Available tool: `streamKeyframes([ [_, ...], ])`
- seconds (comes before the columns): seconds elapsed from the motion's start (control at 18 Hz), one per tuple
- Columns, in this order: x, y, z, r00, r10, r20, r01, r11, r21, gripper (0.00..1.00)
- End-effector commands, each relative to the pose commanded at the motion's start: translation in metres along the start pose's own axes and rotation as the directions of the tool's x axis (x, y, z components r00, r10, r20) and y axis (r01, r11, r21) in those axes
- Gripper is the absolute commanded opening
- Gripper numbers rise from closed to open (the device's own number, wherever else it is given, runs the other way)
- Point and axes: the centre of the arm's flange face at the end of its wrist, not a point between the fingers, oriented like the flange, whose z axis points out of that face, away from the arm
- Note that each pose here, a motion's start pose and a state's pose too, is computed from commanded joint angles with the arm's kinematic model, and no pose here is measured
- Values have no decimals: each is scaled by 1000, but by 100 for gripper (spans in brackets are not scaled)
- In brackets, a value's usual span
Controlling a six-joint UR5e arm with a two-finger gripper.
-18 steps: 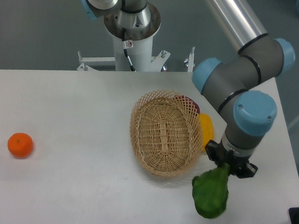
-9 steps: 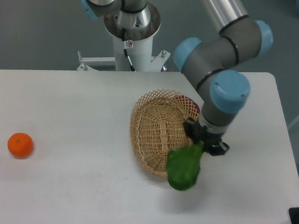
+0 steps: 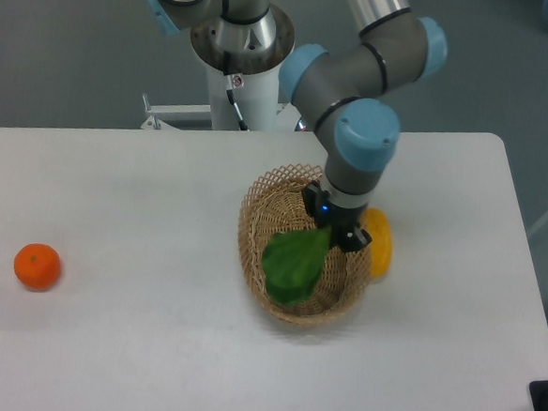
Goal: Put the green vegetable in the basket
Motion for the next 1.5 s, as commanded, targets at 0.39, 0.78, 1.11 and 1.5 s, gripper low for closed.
streamKeyframes([
  [0.39,9,-2,7,1000,6,-14,-6,1000,-1,99],
  [0.78,-10,-4,-15,999,3,34,-3,1000,6,100],
  [1.11,-53,2,-46,994,-19,110,17,1000,20,100],
  [1.5,-110,29,-88,978,-81,193,67,995,78,100],
])
